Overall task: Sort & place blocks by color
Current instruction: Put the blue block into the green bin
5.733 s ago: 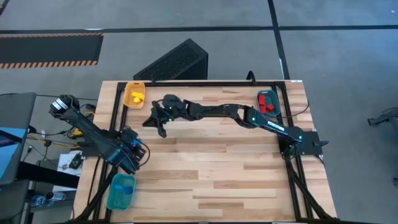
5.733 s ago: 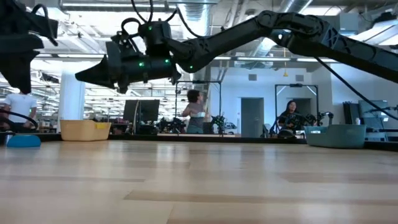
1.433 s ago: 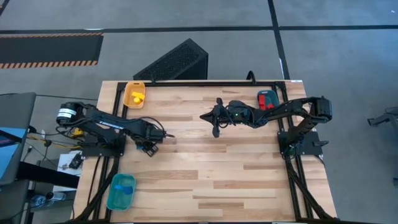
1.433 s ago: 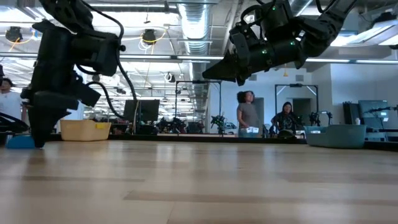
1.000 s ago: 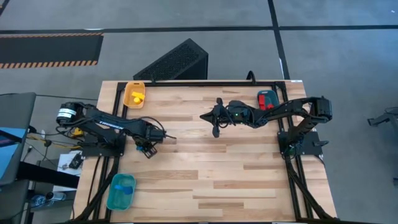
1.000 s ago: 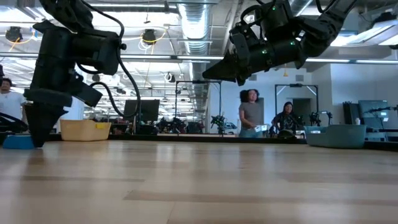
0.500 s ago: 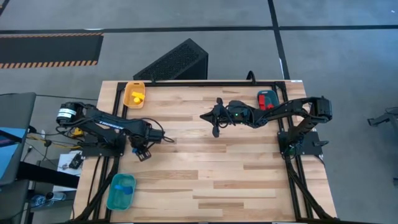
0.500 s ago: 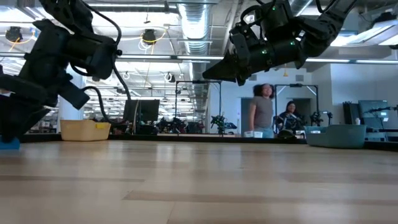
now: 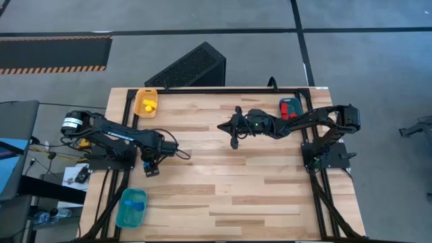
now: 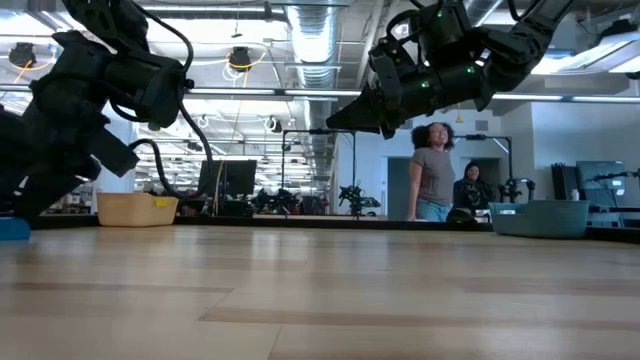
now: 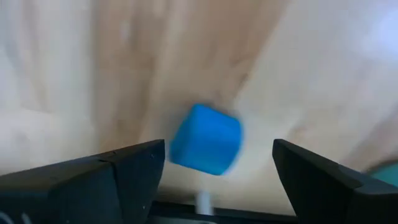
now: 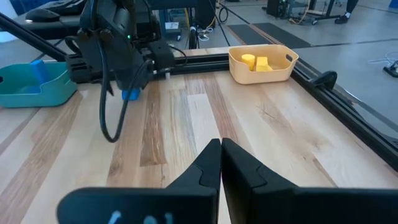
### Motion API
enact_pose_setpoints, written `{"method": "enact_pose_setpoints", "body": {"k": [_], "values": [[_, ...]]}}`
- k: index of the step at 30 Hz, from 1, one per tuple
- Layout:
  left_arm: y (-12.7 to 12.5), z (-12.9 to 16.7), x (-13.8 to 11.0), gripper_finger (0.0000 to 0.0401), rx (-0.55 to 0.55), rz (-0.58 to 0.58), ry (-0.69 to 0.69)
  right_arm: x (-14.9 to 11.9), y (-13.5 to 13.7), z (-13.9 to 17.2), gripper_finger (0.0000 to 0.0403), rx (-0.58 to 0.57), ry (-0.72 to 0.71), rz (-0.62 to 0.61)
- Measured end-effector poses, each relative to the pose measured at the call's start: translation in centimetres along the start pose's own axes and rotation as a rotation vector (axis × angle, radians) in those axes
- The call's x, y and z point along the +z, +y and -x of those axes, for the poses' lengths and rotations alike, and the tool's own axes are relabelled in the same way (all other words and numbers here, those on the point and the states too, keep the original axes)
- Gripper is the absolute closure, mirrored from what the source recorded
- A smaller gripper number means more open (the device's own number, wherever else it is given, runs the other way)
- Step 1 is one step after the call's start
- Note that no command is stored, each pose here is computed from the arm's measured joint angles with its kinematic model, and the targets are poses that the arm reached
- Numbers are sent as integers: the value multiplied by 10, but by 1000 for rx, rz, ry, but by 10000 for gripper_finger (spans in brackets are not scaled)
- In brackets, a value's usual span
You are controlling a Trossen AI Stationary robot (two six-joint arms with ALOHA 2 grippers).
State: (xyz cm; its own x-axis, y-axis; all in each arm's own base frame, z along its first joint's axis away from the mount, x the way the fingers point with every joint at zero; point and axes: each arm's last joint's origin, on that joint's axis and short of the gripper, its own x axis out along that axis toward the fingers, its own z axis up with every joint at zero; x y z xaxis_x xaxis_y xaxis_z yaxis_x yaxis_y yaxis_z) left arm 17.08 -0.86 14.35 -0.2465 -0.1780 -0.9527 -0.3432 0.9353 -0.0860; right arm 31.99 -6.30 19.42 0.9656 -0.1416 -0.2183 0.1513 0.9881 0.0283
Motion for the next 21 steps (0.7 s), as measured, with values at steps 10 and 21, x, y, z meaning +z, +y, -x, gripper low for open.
{"method": "enact_pose_setpoints", "body": {"k": [10,21], "values": [[8,-21,-11,115,37,29,48,0,0,0,368,-1,1,0],[6,-18,-7,239,79,57,-7,0,-5,0,368,-15,-2,-11]]}}
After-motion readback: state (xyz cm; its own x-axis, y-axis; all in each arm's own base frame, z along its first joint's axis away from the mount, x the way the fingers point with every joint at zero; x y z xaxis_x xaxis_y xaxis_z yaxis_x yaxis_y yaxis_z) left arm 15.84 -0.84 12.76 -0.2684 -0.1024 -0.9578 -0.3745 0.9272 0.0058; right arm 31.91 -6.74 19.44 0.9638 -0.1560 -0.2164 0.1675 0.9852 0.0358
